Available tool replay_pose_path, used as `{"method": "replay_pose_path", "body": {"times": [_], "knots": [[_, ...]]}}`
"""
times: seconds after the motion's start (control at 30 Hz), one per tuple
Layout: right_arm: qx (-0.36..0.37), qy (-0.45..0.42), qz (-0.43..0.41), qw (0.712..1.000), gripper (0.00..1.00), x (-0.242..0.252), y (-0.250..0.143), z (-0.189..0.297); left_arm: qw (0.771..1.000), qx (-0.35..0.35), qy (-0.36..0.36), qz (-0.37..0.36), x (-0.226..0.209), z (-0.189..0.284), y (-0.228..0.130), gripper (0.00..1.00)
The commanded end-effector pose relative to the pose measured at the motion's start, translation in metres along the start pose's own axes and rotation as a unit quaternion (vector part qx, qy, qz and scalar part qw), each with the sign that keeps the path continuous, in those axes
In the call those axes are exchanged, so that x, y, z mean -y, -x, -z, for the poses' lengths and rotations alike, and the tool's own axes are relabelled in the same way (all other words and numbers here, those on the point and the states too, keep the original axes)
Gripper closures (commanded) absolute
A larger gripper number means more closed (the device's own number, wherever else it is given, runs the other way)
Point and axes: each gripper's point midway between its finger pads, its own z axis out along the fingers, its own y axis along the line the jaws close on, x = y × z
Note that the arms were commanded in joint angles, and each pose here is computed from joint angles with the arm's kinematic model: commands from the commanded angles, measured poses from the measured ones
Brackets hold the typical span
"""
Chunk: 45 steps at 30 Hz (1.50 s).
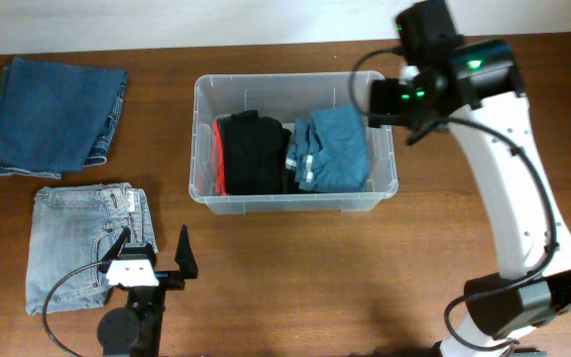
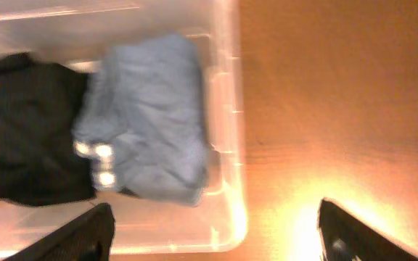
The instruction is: Pack container
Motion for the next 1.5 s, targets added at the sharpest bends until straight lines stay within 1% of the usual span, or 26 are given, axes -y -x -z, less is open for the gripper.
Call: {"method": "replay_pose_path", "body": {"times": [0.0,0.07,0.17,0.2,0.23,0.27,0.37,0.53,0.67,0.9,1.47], "knots": [[0.005,-0.036,-0.050,0.998,0.13,0.049,-0.008,0.028,1.000,-0.003,0.004,-0.004,-0.002,0.000,-0.002,0.01],[-0.002,-0.047,-0.071,0.996,0.12,0.068,-0.018,0.040,1.000,-0.003,0.004,-0.004,-0.002,0.000,-0.002,0.01],[-0.009,-0.074,-0.116,0.990,0.09,0.104,-0.034,0.059,1.000,-0.003,0.004,-0.004,-0.002,0.000,-0.002,0.01],[-0.009,-0.087,-0.134,0.987,0.06,0.117,-0.038,0.065,1.000,-0.003,0.004,-0.004,-0.002,0.000,-0.002,0.01],[-0.008,-0.098,-0.154,0.983,0.02,0.130,-0.042,0.071,1.000,-0.003,0.004,-0.004,-0.002,0.000,-0.002,0.01],[-0.007,-0.104,-0.170,0.980,0.01,0.141,-0.046,0.076,1.000,-0.003,0.004,-0.004,-0.002,0.000,-0.002,0.01],[-0.004,-0.096,-0.270,0.958,0.01,0.190,-0.070,0.090,1.000,-0.003,0.004,-0.004,-0.002,0.000,-0.002,0.01],[-0.033,-0.114,-0.332,0.936,0.01,0.223,-0.095,0.083,1.000,-0.003,0.004,-0.004,-0.002,0.000,-0.002,0.01],[-0.050,-0.122,-0.345,0.929,0.02,0.231,-0.104,0.077,1.000,-0.003,0.004,-0.004,-0.002,0.000,-0.002,0.01],[-0.061,-0.125,-0.346,0.928,0.01,0.234,-0.108,0.066,1.000,-0.003,0.004,-0.004,-0.002,0.000,-0.002,0.01],[-0.063,-0.124,-0.347,0.928,0.02,0.233,-0.107,0.065,1.000,-0.003,0.004,-0.004,-0.002,0.000,-0.002,0.01]]}}
